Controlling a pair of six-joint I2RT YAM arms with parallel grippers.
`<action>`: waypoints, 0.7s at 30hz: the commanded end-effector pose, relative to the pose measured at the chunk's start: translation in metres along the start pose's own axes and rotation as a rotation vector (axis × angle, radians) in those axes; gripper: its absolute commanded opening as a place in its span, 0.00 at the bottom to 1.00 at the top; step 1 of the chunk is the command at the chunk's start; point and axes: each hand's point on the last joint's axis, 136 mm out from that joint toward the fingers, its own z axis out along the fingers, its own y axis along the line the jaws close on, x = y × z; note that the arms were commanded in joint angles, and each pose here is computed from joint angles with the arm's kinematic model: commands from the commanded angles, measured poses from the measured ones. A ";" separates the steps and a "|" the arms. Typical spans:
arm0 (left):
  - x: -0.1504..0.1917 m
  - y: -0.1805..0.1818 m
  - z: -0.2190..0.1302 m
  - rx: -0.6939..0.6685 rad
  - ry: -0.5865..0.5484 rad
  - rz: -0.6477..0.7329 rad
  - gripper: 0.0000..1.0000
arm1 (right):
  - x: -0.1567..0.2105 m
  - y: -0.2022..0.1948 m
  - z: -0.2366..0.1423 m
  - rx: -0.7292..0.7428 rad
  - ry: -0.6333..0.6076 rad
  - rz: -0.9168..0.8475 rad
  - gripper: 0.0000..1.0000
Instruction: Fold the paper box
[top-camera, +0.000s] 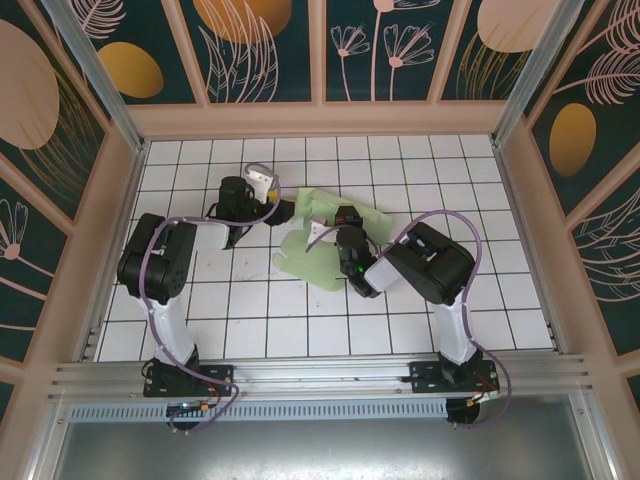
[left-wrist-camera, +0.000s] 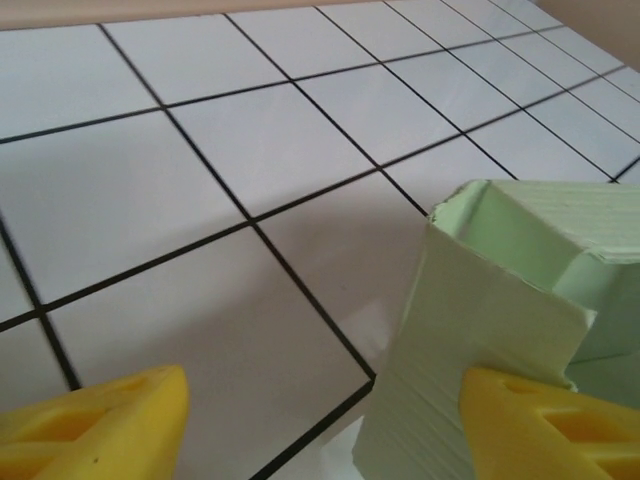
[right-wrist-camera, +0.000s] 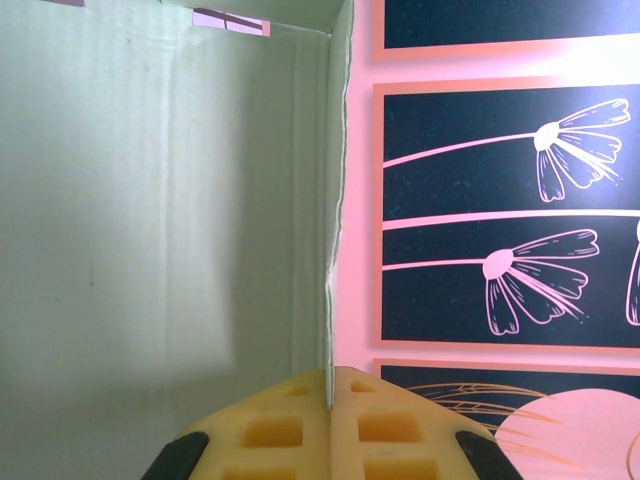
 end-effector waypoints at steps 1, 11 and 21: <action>0.011 -0.015 0.008 0.077 0.043 0.027 0.71 | 0.000 -0.009 -0.001 0.025 -0.002 0.039 0.00; 0.006 -0.032 0.017 0.153 0.040 0.032 0.63 | -0.004 -0.015 -0.001 0.036 -0.004 0.048 0.00; 0.014 -0.039 0.028 0.180 0.061 0.019 0.58 | -0.008 -0.020 -0.002 0.040 -0.010 0.063 0.00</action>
